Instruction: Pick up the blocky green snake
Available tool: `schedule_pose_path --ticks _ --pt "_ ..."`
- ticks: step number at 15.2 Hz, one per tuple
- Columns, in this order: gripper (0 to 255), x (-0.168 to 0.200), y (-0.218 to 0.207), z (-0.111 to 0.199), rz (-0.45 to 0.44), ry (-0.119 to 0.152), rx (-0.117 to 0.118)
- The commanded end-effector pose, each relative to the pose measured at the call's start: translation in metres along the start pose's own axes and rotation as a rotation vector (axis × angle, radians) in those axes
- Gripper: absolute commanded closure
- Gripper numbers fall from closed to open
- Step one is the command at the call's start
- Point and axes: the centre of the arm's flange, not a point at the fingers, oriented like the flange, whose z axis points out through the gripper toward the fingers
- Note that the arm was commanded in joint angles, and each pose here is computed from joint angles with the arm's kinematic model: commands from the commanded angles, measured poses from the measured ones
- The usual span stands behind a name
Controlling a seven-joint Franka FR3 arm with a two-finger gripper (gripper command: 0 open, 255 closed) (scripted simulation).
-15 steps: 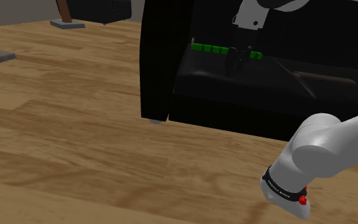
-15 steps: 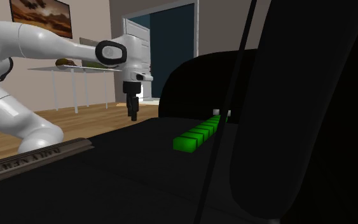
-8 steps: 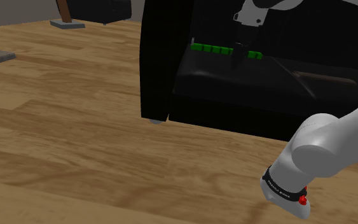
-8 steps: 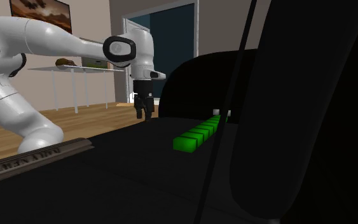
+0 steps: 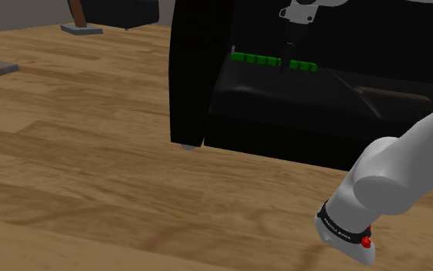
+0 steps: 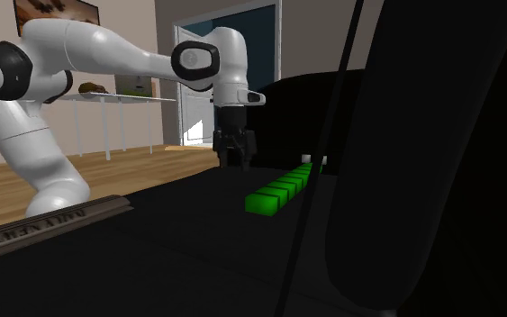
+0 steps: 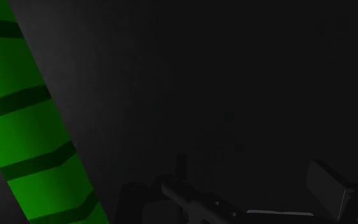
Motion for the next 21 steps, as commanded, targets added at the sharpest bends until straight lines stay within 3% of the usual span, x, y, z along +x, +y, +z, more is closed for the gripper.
schedule_pose_path --ticks 1,12,21 --pt "0 0.007 0.02 -0.002 -0.044 0.004 -0.012" --pt "0 0.067 0.134 -0.023 -0.256 0.03 -0.071" --pt "0 0.067 0.133 0.017 -0.256 0.03 -0.071"
